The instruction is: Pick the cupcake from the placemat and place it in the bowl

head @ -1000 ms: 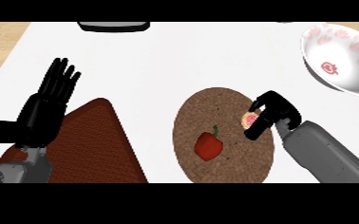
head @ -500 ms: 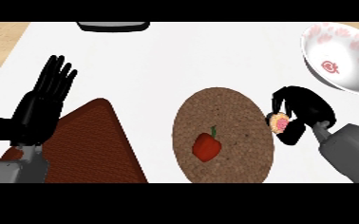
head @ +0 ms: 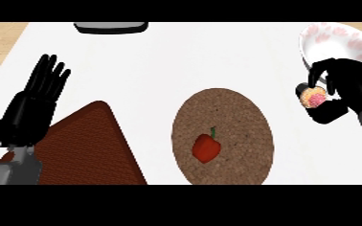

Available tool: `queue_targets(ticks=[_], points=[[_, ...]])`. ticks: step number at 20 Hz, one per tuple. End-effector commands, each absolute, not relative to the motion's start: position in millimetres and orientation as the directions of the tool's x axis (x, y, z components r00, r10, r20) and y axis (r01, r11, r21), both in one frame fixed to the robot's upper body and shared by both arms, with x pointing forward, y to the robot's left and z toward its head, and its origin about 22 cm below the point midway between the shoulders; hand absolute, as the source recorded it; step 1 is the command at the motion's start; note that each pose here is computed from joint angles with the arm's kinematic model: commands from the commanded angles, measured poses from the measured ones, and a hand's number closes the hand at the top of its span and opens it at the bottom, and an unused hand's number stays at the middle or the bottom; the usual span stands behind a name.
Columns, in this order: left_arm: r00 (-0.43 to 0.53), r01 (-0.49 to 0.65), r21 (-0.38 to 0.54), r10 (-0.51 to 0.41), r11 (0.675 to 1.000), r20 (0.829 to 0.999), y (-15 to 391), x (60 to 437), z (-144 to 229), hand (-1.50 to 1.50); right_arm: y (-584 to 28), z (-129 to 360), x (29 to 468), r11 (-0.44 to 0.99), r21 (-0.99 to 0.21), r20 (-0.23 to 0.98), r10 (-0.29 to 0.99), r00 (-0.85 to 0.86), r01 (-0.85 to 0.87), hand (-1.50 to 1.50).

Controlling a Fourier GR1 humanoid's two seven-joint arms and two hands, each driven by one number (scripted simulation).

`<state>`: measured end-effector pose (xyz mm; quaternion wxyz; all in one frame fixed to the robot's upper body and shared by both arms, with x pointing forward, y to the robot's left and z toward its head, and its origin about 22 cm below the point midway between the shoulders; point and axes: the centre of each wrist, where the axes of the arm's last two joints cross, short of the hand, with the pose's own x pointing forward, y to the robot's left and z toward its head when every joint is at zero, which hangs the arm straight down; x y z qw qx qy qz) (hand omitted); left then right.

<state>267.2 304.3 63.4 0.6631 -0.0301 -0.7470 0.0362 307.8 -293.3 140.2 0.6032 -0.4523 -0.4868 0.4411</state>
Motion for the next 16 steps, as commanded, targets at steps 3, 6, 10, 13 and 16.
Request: queue_targets(ticks=[3, 6, 10, 13, 16], points=[[-0.115, 0.002, -0.092, 0.091, 0.996, 0.989, 305.2, 263.0, 65.0, 0.00, -307.2, 200.2, 299.8, 0.152, -0.980, 0.182, 0.947, 0.265, 0.128, 1.50], [-0.124, 0.022, -0.105, 0.107, 0.994, 0.986, 307.5, 263.0, 54.1, 0.00, -321.5, 229.3, 307.1, 0.144, -0.974, 0.195, 0.925, 0.325, 0.174, 1.50], [-0.120, 0.017, -0.079, 0.081, 0.997, 0.989, 298.0, 262.7, 56.3, 0.00, -353.3, 222.8, 316.9, 0.194, -0.953, 0.269, 0.895, 0.355, 0.232, 1.50], [-0.117, 0.020, -0.084, 0.085, 0.996, 0.989, 301.8, 266.2, 57.2, 0.00, -367.7, 216.1, 322.1, 0.206, -0.939, 0.306, 0.866, 0.394, 0.277, 1.50], [-0.137, 0.035, -0.094, 0.098, 0.995, 0.986, 286.2, 263.3, 69.1, 0.00, -401.7, 204.5, 333.2, 0.202, -0.933, 0.317, 0.853, 0.415, 0.297, 1.50]])
